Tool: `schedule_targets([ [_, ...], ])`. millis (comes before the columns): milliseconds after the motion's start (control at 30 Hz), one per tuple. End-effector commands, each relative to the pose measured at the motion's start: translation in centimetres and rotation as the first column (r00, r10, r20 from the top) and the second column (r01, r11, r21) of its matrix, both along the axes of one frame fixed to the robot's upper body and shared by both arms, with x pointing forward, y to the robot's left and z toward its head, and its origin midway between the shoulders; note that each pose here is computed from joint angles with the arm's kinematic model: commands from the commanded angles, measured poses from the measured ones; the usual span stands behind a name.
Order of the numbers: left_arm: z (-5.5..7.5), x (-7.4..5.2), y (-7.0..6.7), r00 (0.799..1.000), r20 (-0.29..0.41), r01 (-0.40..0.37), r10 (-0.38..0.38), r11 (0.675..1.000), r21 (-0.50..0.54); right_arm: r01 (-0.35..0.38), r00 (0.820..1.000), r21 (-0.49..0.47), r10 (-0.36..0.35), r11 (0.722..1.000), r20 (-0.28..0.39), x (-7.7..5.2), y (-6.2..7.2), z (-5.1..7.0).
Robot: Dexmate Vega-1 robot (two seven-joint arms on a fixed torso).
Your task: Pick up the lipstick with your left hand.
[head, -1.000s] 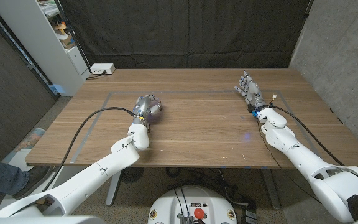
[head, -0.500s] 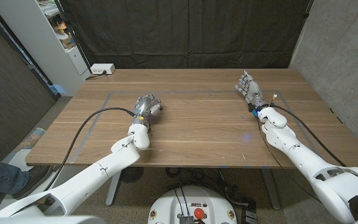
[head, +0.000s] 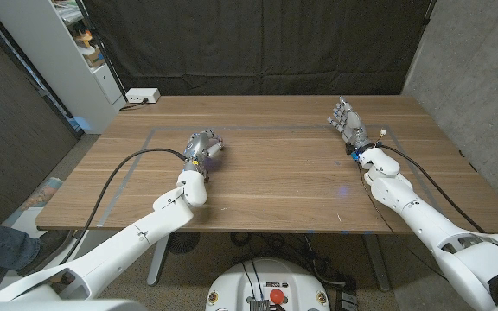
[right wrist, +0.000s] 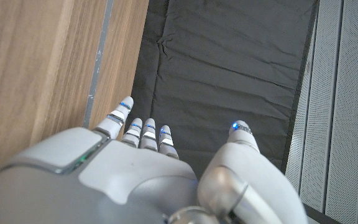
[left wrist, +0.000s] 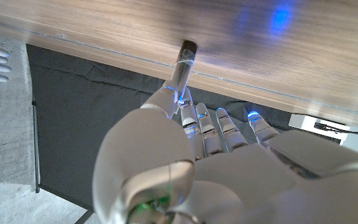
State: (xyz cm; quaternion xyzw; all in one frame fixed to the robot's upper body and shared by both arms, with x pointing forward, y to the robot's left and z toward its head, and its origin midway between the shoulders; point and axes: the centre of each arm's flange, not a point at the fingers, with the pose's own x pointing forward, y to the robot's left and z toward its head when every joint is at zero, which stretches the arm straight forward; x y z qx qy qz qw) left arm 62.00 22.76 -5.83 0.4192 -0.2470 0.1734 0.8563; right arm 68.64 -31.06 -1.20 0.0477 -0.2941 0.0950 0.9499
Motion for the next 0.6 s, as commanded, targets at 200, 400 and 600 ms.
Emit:
schedule_targets([
  [200, 0.38, -0.85, 0.45, 1.000, 0.014, 0.009, -0.009, 1.000, -0.010, 0.002, 1.000, -0.004, -0.002, 1.000, 0.007, -0.46, 0.40, 0.13],
  [400, 0.54, -1.05, 0.57, 1.000, 0.021, 0.009, -0.009, 1.000, -0.017, 0.005, 1.000, -0.003, -0.005, 1.000, 0.010, -0.75, 0.39, 0.10],
  [600, 0.84, -1.26, 0.58, 0.999, 0.034, 0.019, -0.018, 1.000, -0.020, 0.009, 1.000, -0.004, -0.009, 1.000, 0.013, -0.95, 0.41, 0.11],
])
